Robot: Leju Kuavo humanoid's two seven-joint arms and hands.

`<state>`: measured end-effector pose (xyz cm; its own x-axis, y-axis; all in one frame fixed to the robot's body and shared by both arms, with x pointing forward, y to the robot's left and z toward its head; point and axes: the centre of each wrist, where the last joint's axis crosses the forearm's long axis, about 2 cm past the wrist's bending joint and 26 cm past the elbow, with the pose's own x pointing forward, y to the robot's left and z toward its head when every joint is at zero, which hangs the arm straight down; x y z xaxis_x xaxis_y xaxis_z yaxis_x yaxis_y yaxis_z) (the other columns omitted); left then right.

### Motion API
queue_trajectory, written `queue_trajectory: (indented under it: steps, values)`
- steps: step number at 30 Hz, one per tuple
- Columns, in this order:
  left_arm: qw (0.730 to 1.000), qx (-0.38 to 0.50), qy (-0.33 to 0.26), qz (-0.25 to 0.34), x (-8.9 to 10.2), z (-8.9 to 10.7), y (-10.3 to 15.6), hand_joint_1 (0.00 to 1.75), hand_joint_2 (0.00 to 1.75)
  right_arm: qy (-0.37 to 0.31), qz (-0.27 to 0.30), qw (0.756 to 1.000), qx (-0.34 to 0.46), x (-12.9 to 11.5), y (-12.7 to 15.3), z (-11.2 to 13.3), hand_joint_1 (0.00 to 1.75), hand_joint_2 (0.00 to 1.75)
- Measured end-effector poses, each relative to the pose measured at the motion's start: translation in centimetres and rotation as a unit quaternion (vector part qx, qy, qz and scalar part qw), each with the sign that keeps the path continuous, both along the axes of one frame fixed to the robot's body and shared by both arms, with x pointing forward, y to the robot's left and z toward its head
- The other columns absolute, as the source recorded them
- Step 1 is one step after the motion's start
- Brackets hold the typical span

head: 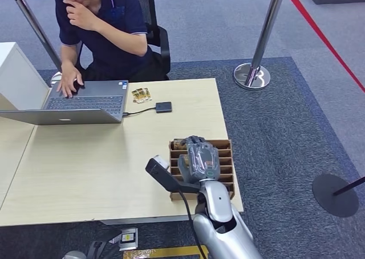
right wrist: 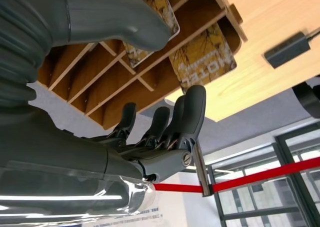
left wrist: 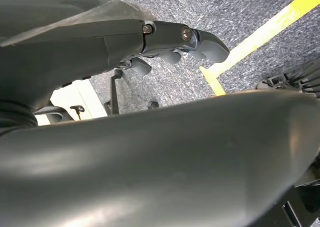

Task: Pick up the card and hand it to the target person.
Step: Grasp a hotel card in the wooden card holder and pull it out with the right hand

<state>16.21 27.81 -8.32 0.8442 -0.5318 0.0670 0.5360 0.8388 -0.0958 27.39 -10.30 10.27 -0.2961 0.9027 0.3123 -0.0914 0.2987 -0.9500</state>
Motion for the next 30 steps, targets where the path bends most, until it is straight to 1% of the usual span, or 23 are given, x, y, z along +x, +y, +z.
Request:
queue_trajectory:
  steps: [7,11,22,28,30]
  values:
    - [1.0,0.0,0.0,-0.001,0.0,0.0,-0.1,0.0,0.0,0.012,-0.007,1.0,-0.021,0.0,0.1,-0.9,0.79,1.75]
    - [1.0,0.0,0.001,-0.002,0.0,0.0,-0.1,0.0,0.0,0.017,-0.009,0.999,-0.028,0.0,0.1,-1.3,0.75,1.75]
    - [1.0,0.001,0.002,-0.003,0.0,0.0,-0.1,0.0,0.0,0.029,-0.013,0.999,-0.044,0.0,0.0,-2.2,0.76,1.75]
    - [1.0,0.001,0.002,-0.003,0.0,0.0,-0.1,0.0,0.0,0.033,-0.013,0.998,-0.048,-0.1,0.0,-2.4,0.89,1.75]
    - [1.0,0.001,0.002,-0.003,0.0,0.0,-0.1,0.0,0.0,0.032,-0.012,0.998,-0.048,0.0,0.0,-2.4,0.99,1.75]
